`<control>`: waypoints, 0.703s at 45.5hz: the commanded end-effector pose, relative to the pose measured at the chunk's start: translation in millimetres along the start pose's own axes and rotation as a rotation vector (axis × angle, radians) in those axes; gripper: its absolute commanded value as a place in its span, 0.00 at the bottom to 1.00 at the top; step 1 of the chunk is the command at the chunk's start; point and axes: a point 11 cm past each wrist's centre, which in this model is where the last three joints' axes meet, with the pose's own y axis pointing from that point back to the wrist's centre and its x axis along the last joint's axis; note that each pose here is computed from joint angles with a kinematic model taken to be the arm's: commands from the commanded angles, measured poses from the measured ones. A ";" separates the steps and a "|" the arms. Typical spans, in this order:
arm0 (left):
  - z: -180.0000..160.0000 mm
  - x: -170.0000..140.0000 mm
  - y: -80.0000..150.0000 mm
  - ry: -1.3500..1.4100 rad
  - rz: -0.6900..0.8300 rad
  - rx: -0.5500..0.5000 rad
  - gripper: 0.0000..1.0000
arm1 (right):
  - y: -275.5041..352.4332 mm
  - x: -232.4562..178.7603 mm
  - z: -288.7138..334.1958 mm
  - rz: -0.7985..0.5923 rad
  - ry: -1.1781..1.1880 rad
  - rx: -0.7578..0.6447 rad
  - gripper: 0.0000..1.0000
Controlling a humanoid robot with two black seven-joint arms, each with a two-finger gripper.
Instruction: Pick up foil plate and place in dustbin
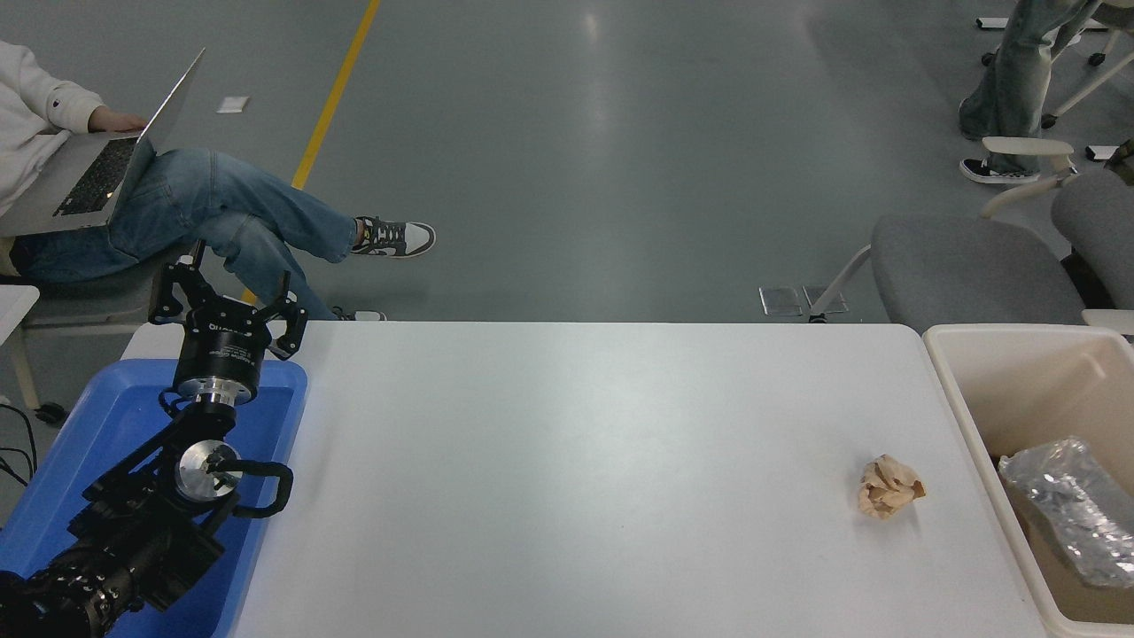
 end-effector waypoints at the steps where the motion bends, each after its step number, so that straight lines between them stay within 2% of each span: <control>1: 0.0 0.1 0.1 0.000 0.000 0.000 0.99 | 9.7 2.3 -16.1 -0.048 0.058 0.023 0.79; 12: -0.1 -0.3 -0.1 0.001 -0.001 0.000 0.99 | 44.0 22.4 -54.8 -0.117 0.160 0.076 0.89; 13: 0.1 -0.9 -0.6 0.001 -0.002 0.000 0.99 | 47.4 25.5 -59.1 -0.117 0.169 0.081 0.92; 14: -0.1 -0.3 -0.1 0.001 -0.001 0.000 0.99 | 51.6 28.1 -65.3 -0.119 0.176 0.092 1.00; 32: 0.1 -0.9 -0.6 0.001 -0.002 0.000 0.99 | 149.5 22.4 -134.4 -0.299 0.302 0.231 1.00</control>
